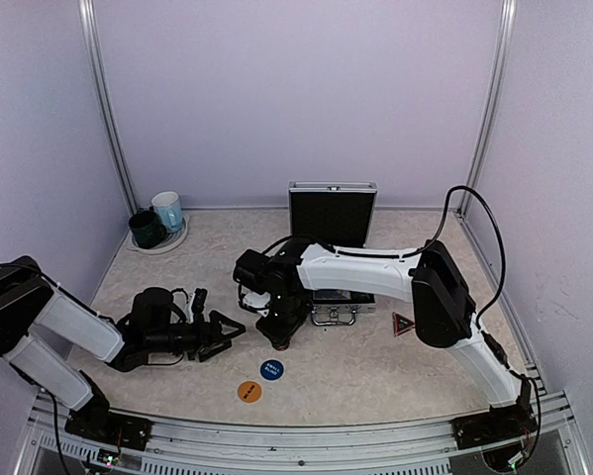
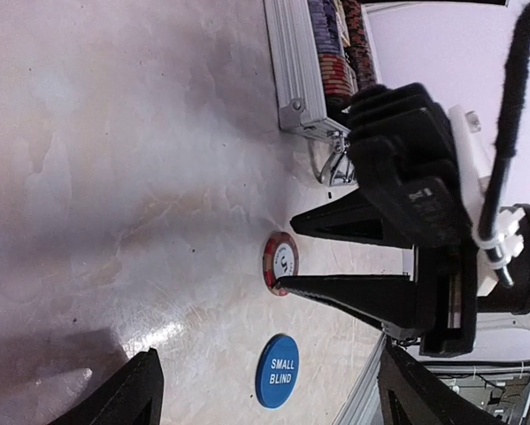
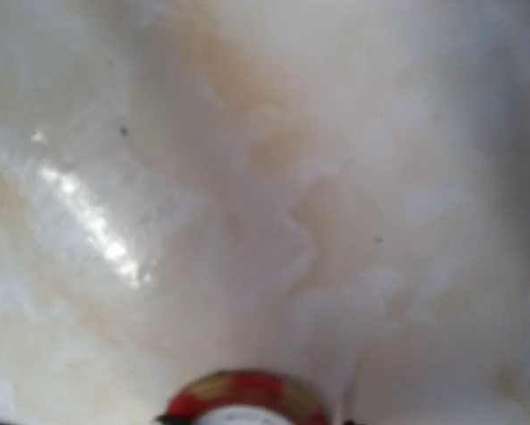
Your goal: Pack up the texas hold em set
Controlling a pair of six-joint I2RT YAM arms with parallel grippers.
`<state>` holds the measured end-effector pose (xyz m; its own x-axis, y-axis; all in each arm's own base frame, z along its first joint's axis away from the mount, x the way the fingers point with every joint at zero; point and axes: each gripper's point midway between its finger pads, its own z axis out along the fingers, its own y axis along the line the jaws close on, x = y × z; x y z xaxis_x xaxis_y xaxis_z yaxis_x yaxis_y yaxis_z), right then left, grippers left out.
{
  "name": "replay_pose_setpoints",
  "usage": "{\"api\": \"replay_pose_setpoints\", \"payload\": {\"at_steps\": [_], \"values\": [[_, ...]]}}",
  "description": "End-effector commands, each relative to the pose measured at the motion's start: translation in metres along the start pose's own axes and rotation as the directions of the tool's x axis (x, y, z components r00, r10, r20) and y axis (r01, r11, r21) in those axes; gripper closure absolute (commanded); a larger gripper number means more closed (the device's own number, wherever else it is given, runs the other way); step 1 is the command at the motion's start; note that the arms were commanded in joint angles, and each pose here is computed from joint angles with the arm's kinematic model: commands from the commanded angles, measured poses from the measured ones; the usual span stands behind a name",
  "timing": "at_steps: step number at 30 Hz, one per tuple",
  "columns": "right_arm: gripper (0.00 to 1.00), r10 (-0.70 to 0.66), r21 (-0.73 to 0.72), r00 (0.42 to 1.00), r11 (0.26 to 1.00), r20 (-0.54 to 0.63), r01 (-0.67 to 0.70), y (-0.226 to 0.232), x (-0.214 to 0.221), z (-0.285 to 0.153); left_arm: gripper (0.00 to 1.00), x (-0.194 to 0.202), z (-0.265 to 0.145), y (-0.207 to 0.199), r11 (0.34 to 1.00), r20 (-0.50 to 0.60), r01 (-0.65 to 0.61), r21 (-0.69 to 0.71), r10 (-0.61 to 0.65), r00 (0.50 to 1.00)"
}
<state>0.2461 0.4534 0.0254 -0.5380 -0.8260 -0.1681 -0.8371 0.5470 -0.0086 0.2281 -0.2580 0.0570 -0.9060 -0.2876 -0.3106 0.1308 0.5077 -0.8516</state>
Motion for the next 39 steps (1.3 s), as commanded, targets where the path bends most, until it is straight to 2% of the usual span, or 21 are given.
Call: {"api": "replay_pose_setpoints", "payload": {"at_steps": [1,6,13,21,28,35,39], "values": [[0.63,0.005,0.013,0.999,1.000,0.046,-0.006,-0.005,-0.005,-0.025,0.17,-0.002,0.006,-0.015,0.997,-0.010,-0.024,0.067,0.025,1.000],[0.63,0.001,-0.004,0.997,1.000,0.074,0.000,-0.002,-0.009,-0.036,0.17,-0.001,0.013,-0.017,0.997,-0.029,-0.026,0.076,0.028,0.999],[0.41,-0.011,0.007,0.999,1.000,-0.041,0.011,-0.004,0.014,-0.014,0.18,0.001,0.015,-0.013,0.997,-0.037,-0.009,0.072,0.011,0.999],[0.35,-0.020,-0.015,0.996,1.000,-0.086,0.018,0.000,0.020,0.010,0.18,0.000,0.010,-0.012,0.998,-0.023,-0.020,0.052,0.021,1.000],[0.36,-0.026,-0.047,0.994,0.999,-0.104,0.021,0.004,0.020,0.025,0.18,-0.002,0.007,-0.011,0.999,-0.012,-0.027,0.039,0.028,1.000],[0.53,-0.023,-0.037,0.991,0.999,-0.135,0.018,-0.002,0.027,0.037,0.18,-0.002,0.005,-0.008,0.999,-0.008,-0.026,0.025,0.026,1.000],[0.57,-0.027,-0.050,0.990,0.999,-0.141,0.020,-0.002,0.028,0.042,0.18,-0.002,0.003,-0.007,0.999,-0.007,-0.029,0.017,0.029,1.000]]}}
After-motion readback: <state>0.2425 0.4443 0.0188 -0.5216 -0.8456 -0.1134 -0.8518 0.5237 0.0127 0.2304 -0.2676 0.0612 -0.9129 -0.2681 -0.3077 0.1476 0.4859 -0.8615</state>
